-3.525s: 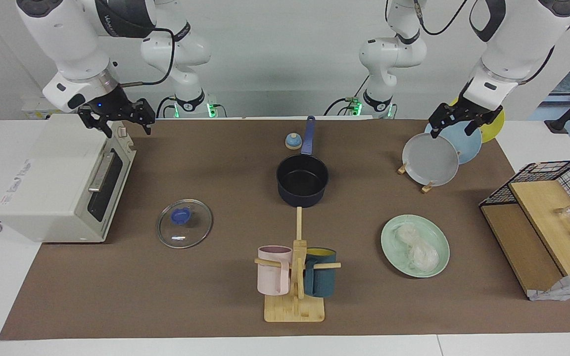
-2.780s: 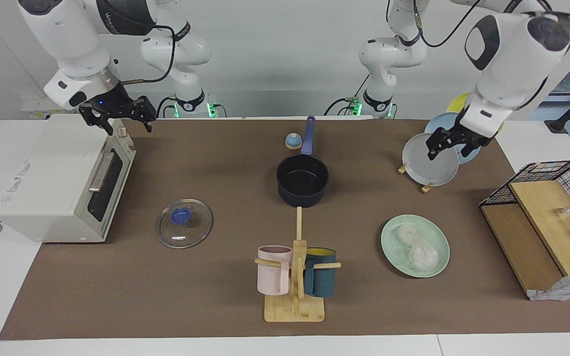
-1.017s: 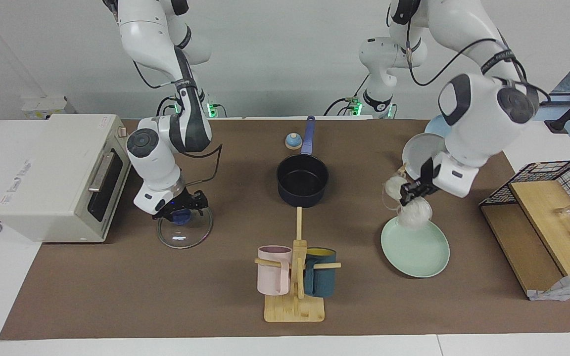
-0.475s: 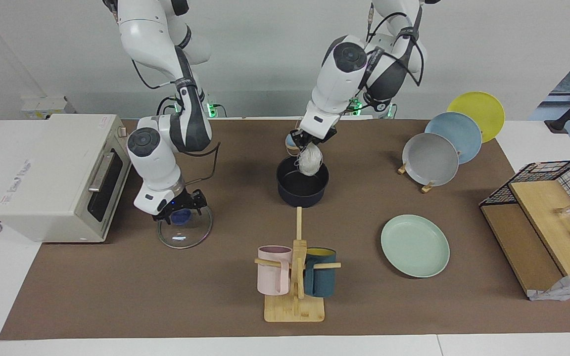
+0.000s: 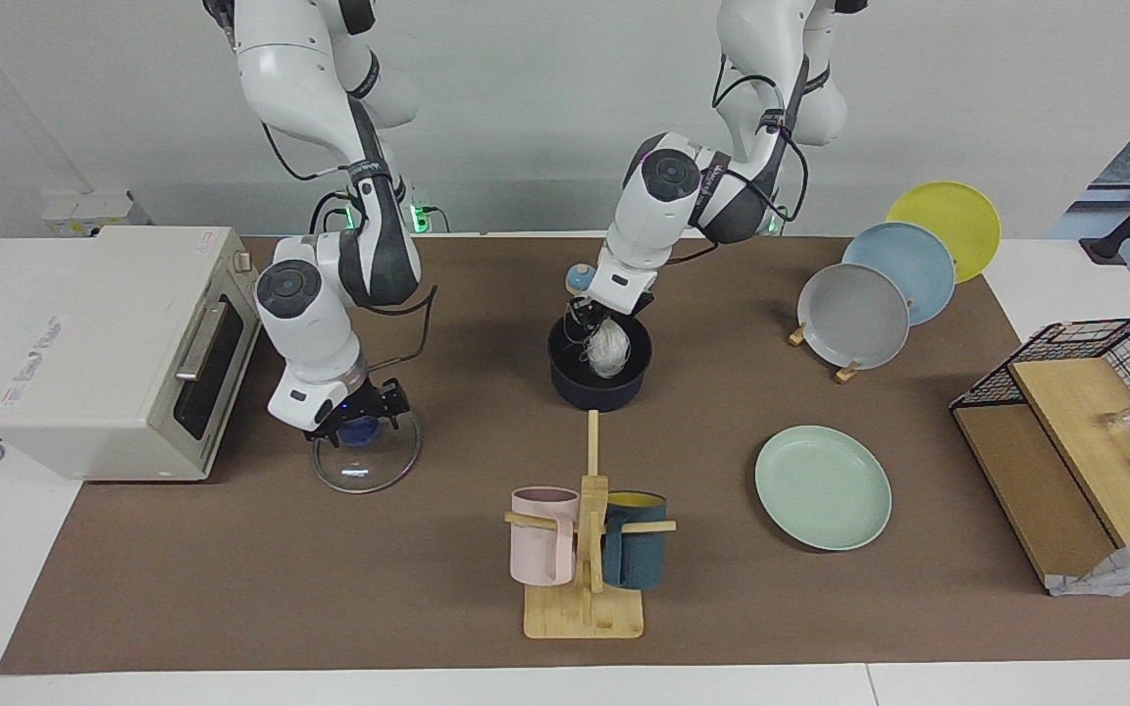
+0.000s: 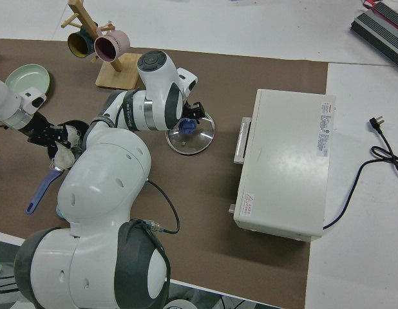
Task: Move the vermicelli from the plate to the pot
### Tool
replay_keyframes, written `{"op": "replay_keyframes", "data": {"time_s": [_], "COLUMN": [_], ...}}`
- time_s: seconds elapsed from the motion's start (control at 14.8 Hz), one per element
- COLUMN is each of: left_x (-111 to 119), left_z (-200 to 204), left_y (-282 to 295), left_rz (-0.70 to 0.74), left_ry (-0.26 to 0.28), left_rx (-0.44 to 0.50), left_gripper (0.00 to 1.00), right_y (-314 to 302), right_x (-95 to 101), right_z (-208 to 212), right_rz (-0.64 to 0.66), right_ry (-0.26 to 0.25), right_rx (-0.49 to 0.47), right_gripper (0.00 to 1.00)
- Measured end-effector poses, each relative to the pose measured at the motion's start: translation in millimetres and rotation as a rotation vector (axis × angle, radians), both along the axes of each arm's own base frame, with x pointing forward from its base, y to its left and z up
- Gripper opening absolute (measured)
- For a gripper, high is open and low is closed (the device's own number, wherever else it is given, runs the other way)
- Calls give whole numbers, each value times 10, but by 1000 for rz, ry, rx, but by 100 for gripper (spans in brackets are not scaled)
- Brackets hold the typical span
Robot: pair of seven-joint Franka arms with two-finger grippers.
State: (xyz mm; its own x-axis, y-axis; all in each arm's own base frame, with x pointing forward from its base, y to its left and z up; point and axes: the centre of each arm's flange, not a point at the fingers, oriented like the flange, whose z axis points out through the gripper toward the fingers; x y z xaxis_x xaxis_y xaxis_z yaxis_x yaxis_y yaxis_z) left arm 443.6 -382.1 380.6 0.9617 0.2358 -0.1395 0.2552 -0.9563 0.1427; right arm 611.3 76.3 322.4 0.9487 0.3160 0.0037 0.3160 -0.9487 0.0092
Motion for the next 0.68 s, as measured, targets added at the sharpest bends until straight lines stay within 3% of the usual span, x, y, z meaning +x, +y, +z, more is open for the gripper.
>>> {"op": "replay_keyframes", "data": {"time_s": [0.2, 0.27, 0.34, 0.54, 0.68], "left_x": [72, 85, 101, 123, 147], "left_z": [-173, -216, -245, -266, -210], "left_y": [-29, -29, -22, -2, 9], "left_rz": [1, -5, -12, -38, -49], "left_ry": [-19, -21, -23, -28, -26], "left_rx": [-9, -8, -9, -9, -10], "left_gripper": [25, 25, 25, 25, 43], "right_y": [-28, -46, -57, -64, -61], "right_x": [1, 1, 3, 3, 3], "right_z": [-10, -13, -9, -10, -9], "right_rz": [1, 4, 8, 11, 12], "right_ry": [2, 4, 4, 5, 6], "right_rx": [-2, -2, -2, -2, -2], "right_gripper": [76, 75, 68, 66, 66]}}
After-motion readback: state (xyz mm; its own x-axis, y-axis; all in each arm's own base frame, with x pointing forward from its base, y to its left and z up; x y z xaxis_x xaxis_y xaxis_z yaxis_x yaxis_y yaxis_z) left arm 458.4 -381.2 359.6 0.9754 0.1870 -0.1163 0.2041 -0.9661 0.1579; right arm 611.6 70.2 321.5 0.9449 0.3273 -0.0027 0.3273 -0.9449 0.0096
